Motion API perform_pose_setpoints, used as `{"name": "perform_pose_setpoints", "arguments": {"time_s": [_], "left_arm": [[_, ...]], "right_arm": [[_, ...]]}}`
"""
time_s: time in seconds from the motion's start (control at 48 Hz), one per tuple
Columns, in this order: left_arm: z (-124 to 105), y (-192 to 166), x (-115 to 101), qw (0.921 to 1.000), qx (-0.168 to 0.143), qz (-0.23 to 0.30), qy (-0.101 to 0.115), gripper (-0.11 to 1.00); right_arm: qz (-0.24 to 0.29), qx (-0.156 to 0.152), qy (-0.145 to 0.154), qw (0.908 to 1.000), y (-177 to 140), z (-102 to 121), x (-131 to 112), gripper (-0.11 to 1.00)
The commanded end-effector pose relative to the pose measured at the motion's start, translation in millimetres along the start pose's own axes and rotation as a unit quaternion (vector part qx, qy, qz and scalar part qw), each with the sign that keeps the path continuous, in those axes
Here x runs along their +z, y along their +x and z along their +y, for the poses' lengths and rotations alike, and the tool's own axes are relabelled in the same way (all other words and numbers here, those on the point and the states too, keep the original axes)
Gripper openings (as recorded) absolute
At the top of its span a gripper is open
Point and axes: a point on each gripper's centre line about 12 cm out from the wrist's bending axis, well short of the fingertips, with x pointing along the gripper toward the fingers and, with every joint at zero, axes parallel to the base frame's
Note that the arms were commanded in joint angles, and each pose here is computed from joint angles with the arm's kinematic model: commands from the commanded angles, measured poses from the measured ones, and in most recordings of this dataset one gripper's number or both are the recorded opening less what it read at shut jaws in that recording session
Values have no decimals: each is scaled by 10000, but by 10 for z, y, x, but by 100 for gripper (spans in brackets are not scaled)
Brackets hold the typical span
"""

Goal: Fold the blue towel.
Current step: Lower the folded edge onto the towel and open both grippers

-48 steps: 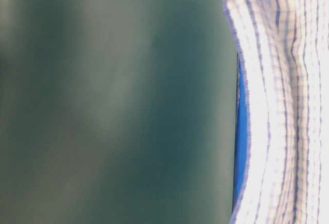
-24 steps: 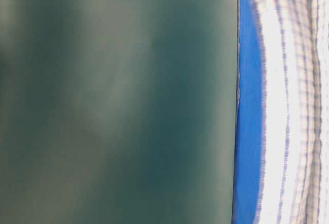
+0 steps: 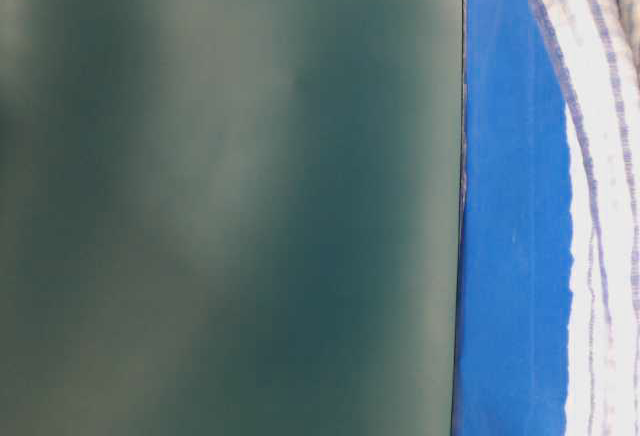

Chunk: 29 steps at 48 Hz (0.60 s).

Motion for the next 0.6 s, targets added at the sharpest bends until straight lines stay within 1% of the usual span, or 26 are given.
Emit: {"name": "perform_pose_setpoints", "arguments": {"time_s": [0.0, 0.063, 0.104, 0.146, 0.208, 0.25, 0.313, 0.417, 0.5, 0.584], "left_arm": [[-22, -23, 118, 9998, -40, -205, 13, 50], [-31, -59, 174, 9995, -60, -312, 28, 56], [-38, -89, 225, 9992, -72, -396, 32, 58], [-41, -134, 283, 9988, -79, -472, 31, 59], [-45, -194, 341, 9984, -88, -549, 52, 61], [-36, -233, 372, 9980, -72, -626, 85, 61], [-14, -284, 400, 9971, -29, -751, 94, 61], [72, -332, 415, 9962, 144, -864, -21, 61], [117, -343, 413, 9959, 235, -866, -76, 61], [133, -341, 412, 9958, 268, -867, -88, 61]], "right_arm": [[-203, 125, 8, 9997, -3, 90, 148, 11], [-193, 134, 27, 9997, -11, 100, 174, 28], [-185, 135, 20, 9997, -24, 104, 193, 41], [-162, 136, -49, 9998, -34, 108, 202, 53], [-174, 118, -76, 9998, -60, 95, 224, 65], [-190, 74, -71, 9998, -75, 62, 240, 67], [-247, -76, 15, 9997, -100, -47, 268, 62], [-271, -363, 158, 9989, -117, -251, 285, 62], [-285, -536, 170, 9980, -125, -376, 309, 62], [-303, -643, 164, 9973, -134, -455, 322, 62]]}}
